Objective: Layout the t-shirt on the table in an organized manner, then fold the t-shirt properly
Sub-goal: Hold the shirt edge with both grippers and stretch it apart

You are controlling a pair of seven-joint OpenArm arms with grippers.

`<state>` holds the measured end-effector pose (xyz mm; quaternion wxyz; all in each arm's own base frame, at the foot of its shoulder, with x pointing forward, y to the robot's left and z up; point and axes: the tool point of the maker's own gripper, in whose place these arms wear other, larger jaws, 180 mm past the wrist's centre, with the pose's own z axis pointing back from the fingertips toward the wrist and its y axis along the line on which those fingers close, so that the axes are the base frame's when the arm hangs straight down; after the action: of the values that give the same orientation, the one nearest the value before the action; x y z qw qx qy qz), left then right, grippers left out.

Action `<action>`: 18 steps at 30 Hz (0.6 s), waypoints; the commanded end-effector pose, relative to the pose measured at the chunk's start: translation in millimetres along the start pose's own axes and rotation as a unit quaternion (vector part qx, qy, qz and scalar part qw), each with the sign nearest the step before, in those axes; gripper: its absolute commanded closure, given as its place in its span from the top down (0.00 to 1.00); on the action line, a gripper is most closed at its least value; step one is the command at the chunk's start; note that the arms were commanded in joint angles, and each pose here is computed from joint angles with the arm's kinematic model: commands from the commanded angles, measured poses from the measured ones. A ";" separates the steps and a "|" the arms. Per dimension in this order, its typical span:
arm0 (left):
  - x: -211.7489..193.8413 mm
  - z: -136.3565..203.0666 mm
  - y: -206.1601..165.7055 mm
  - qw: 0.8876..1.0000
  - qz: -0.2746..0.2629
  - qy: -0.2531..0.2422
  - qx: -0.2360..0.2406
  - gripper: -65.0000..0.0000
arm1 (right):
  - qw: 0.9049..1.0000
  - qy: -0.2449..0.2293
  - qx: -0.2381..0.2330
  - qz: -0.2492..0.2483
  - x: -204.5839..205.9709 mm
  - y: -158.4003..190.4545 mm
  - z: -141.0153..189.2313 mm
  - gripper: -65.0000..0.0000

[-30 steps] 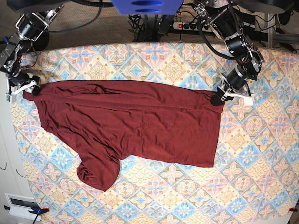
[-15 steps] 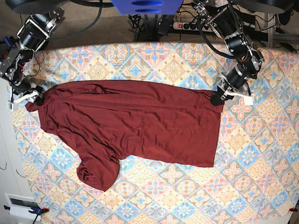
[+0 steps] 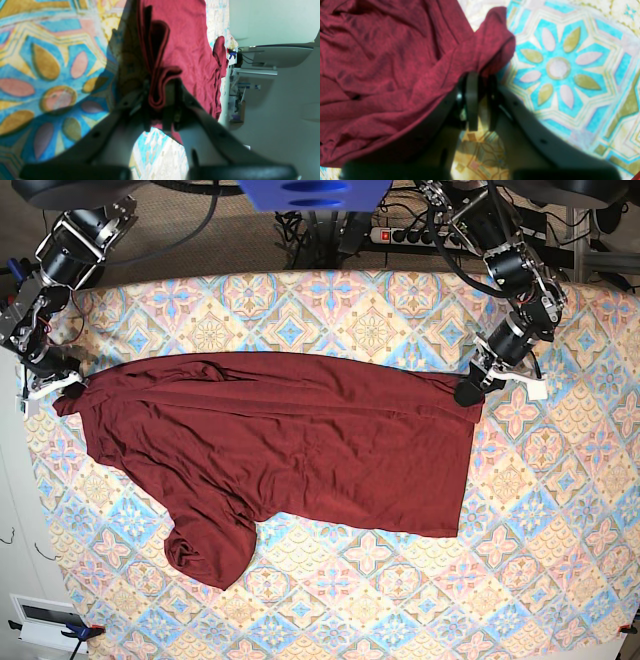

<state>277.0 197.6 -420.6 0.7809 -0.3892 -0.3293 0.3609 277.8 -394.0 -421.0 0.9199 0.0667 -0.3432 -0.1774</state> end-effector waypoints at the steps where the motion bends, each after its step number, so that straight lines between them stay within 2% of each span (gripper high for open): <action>1: -6.5 4.8 11.2 1.000 0.006 0.014 0.020 0.00 | 1.000 -0.028 -0.003 0.010 23.7 -4.0 7.9 0.06; 7: -2.8 15.8 16.4 1.000 0.013 0.008 0.016 0.00 | 0.999 -0.031 -0.007 0.017 23.6 -5.2 11.8 0.03; 12: -5.6 18.4 19.1 1.000 0.018 0.009 0.017 0.00 | 0.997 -0.048 -0.038 0.041 24.0 -21.6 38.7 0.03; 18: -6.2 18.1 18.9 1.000 0.017 0.011 0.017 0.00 | 0.996 -0.040 -0.050 0.058 14.4 -27.2 49.0 0.03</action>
<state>263.7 202.8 -418.5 0.7699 -0.4051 -0.3288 0.3674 241.3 -412.7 -399.9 0.9240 0.0074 -0.3512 -0.1510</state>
